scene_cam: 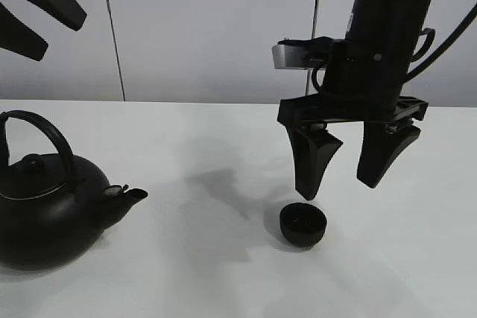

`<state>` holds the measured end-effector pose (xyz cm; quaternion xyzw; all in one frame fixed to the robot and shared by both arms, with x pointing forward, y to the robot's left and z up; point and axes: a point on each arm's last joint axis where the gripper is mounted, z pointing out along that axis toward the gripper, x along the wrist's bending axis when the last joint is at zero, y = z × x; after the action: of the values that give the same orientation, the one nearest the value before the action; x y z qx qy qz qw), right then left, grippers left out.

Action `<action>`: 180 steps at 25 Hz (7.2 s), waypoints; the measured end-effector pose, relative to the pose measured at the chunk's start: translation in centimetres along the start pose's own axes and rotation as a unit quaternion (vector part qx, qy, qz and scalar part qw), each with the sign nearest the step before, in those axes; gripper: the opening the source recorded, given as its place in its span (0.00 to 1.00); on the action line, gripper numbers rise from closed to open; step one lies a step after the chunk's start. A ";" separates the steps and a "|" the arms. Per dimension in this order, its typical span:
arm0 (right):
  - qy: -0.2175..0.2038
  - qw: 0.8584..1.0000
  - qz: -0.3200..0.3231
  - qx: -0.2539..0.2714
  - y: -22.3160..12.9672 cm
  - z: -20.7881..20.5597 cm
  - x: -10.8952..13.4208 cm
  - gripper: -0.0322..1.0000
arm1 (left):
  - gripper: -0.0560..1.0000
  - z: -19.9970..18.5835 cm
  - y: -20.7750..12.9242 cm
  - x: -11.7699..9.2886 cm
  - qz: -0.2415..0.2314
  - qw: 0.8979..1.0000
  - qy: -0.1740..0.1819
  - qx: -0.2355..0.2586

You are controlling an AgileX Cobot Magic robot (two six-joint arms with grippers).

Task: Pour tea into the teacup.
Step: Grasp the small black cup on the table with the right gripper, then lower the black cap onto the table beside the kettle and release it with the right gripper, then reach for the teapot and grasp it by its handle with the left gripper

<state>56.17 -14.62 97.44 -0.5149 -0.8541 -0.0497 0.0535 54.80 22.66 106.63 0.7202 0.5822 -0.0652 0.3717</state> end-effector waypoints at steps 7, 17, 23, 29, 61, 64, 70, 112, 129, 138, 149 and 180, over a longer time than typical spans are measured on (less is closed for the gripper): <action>-0.082 0.996 -0.039 -0.001 0.5 1.2 2.4 0.58 | 0.49 0.0 0.0 0.0 0.000 1.000 0.000 0.000; -0.095 0.995 -0.023 -0.015 1.3 2.6 2.6 0.58 | 0.49 0.0 0.0 0.0 0.000 1.000 0.000 0.000; -0.088 0.996 -0.013 -0.016 1.9 4.4 2.5 0.58 | 0.49 0.0 0.0 0.0 0.000 1.000 0.000 0.000; -0.087 0.996 -0.011 -0.002 2.1 5.9 2.3 0.58 | 0.49 0.0 0.0 0.0 0.000 1.000 0.000 0.000; -0.012 0.994 -0.047 -0.094 7.2 0.7 6.0 0.42 | 0.49 0.0 0.0 0.0 0.000 1.000 0.000 0.000; -0.010 0.991 -0.082 -0.101 7.1 0.8 8.6 0.42 | 0.49 0.0 0.0 0.0 0.000 1.000 0.001 -0.001; -0.008 0.989 -0.116 -0.094 7.2 3.3 11.3 0.42 | 0.49 0.0 0.2 0.1 0.001 1.000 0.007 -0.009; -0.045 0.981 -0.031 -0.186 9.2 0.9 6.2 0.50 | 0.49 0.0 0.3 0.2 0.001 1.000 0.010 -0.016; -0.283 0.886 0.233 -0.285 -10.0 -24.9 -12.1 0.50 | 0.49 0.0 0.3 0.2 0.001 1.000 0.011 -0.016; -0.283 0.792 0.222 -0.494 -29.1 -32.8 1.0 0.50 | 0.49 0.0 0.3 0.2 0.001 1.000 0.011 -0.016; -0.240 0.767 0.161 -0.573 -40.8 -19.3 8.0 0.50 | 0.49 0.0 0.3 0.2 0.001 1.000 0.011 -0.016; -0.179 0.833 0.173 -0.494 -36.0 -7.5 2.8 0.50 | 0.49 0.0 0.3 0.2 0.001 1.000 0.011 -0.016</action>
<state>23.27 -29.95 104.17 -0.6121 -0.6072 -0.3620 -0.3543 55.12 22.80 106.67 0.7154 0.5862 -0.0479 0.3770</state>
